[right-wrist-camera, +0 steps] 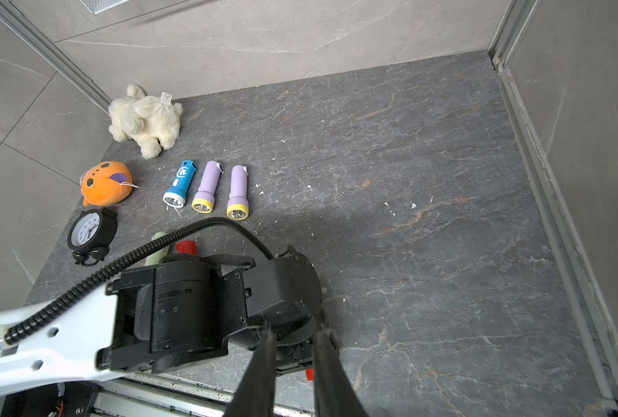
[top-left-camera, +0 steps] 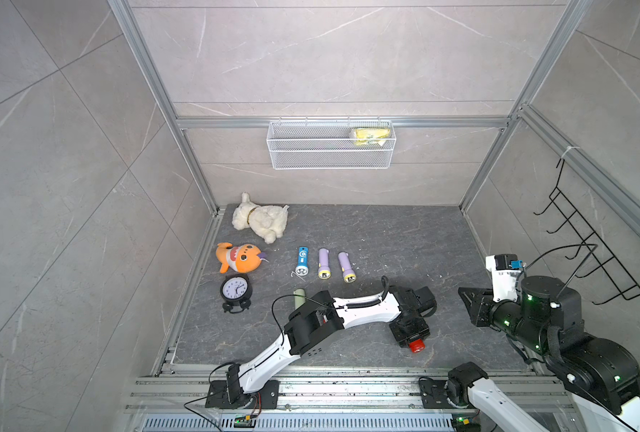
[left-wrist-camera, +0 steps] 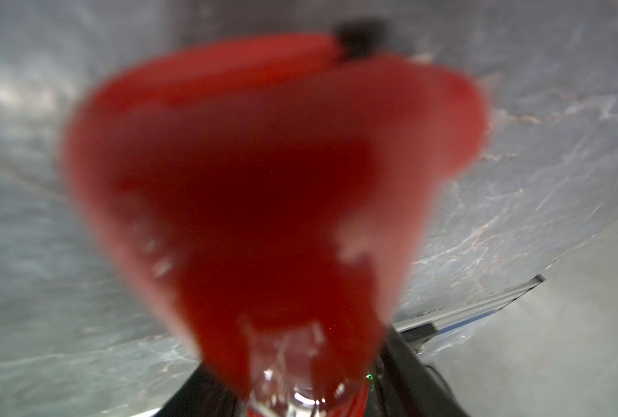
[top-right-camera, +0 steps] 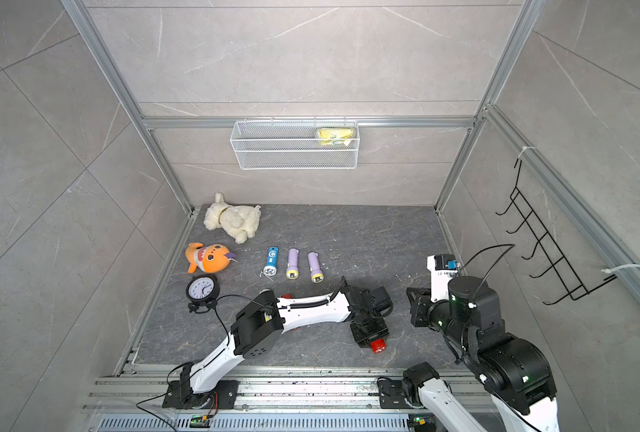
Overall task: Close the plug at the bottom of the flashlight
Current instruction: Pick up the flashlight from the center of the board.
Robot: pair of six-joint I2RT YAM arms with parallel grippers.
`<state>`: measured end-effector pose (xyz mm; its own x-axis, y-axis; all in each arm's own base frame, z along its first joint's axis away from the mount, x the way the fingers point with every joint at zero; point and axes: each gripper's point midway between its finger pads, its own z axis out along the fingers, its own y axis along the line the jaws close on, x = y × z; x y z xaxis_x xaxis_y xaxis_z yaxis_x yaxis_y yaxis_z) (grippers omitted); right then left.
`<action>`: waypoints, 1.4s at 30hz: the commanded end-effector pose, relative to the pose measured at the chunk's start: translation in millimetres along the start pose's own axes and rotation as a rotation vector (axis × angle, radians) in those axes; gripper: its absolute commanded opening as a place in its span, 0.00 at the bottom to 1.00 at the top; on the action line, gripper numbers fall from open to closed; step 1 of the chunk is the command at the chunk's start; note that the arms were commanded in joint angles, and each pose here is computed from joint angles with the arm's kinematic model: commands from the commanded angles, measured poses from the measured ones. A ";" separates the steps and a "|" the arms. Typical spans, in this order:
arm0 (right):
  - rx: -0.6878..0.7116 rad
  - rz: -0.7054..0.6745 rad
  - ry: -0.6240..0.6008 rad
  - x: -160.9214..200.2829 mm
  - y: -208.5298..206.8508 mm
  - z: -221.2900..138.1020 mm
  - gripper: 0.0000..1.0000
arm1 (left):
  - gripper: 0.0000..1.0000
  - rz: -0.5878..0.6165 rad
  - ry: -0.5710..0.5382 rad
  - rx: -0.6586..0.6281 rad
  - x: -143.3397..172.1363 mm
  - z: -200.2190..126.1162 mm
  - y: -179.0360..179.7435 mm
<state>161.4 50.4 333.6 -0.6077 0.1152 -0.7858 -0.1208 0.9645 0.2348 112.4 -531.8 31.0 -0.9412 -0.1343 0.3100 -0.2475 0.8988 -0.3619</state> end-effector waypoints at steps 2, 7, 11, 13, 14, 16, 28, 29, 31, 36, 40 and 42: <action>0.006 0.009 0.016 6.1 -2.3 0.6 0.23 | 0.39 -0.020 -0.006 -0.055 -1.7 7.4 17.4; 0.006 0.010 0.023 7.3 -1.9 6.2 0.23 | 0.25 0.041 -0.060 0.004 -2.4 -17.0 5.8; 0.009 0.009 0.028 8.7 -2.5 10.0 0.23 | 0.17 0.105 -0.092 0.040 -5.2 -32.7 3.1; 0.016 0.010 0.028 8.5 -3.5 11.5 0.23 | 0.15 0.149 -0.115 0.057 -10.7 -42.3 2.0; 0.018 0.009 0.027 8.2 -3.8 12.0 0.23 | 0.14 0.197 -0.128 0.082 -12.9 -48.6 -2.8; 0.019 0.011 0.023 6.7 -3.6 12.7 0.23 | 0.13 0.271 -0.164 0.095 -20.4 -62.4 -3.9; 0.006 0.031 0.070 0.5 5.3 50.0 0.23 | 0.04 0.912 -0.863 0.027 -98.2 -204.8 5.7; 0.003 0.034 0.076 0.4 6.4 54.7 0.22 | 0.04 0.967 -0.924 0.012 -100.5 -215.7 5.4; -0.006 0.043 0.084 0.2 8.9 64.1 0.22 | 0.04 1.074 -1.047 -0.047 -108.5 -230.4 7.0; -0.101 0.050 0.079 -5.7 27.8 83.4 0.21 | 0.00 1.368 -1.304 -0.141 -111.6 -246.5 6.4; -0.233 0.044 0.052 -16.7 52.1 86.6 0.23 | 0.00 1.400 -1.511 -0.240 -119.0 -267.4 12.2; -0.331 0.041 0.029 -24.1 69.3 83.0 0.32 | 0.00 1.398 -1.630 -0.238 -116.8 -280.6 13.0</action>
<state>229.2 109.4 296.3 -0.6858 0.1205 -0.7177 -0.2190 0.9063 0.3614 266.8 -385.5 147.7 -0.0507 0.5793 -0.8135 0.6727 0.6219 0.4009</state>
